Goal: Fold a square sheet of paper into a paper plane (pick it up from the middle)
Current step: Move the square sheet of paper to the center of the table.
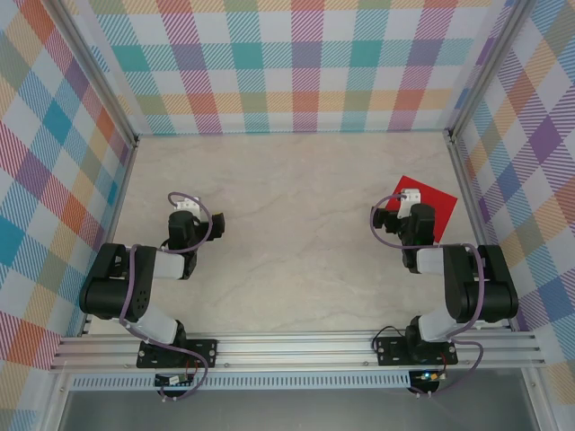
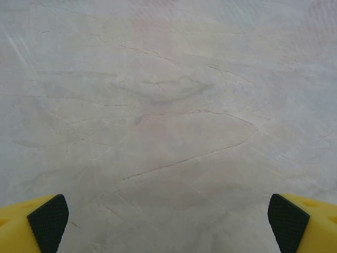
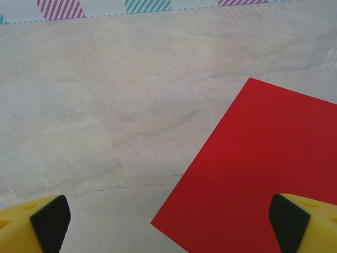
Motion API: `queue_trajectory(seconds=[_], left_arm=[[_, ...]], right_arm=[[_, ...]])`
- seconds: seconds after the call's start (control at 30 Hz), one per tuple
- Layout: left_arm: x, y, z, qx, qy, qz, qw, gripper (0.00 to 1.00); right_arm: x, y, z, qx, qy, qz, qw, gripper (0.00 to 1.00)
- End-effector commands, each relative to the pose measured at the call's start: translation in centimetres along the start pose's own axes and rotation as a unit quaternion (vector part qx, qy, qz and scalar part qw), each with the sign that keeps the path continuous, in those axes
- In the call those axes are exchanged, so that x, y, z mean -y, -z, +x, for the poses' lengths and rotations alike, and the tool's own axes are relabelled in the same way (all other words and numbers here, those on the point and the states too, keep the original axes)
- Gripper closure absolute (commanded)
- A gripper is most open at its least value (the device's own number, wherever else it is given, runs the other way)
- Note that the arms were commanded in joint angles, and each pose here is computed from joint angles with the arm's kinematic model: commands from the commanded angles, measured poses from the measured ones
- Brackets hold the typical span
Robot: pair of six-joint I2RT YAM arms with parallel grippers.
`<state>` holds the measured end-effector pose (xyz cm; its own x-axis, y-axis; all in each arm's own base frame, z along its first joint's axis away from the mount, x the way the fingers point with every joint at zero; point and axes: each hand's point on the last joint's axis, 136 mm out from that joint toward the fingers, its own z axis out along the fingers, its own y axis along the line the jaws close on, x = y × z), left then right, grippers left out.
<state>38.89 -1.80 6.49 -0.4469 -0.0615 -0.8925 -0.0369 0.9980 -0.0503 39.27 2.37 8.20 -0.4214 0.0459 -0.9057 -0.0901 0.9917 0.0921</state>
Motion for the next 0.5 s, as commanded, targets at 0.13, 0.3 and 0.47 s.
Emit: queue_trajectory(seconds=[0.13,0.3,0.47], left_arm=[[0.02,-0.28,-1.73,0.022,-0.004,0.007,1.0,0.0],[0.04,-0.27,-1.69,0.021,-0.003,0.007,1.0,0.0],[0.03,-0.26,-1.64,0.02,-0.003,0.007,1.0,0.0]], right_arm=[[-0.15,-0.08,-1.0,0.015,0.004,-0.008,1.0,0.0],[-0.18,-0.08,-1.01,0.015,0.005,-0.008,1.0,0.0],[-0.17,-0.06,-1.04,0.016,0.005,-0.008,1.0,0.0]])
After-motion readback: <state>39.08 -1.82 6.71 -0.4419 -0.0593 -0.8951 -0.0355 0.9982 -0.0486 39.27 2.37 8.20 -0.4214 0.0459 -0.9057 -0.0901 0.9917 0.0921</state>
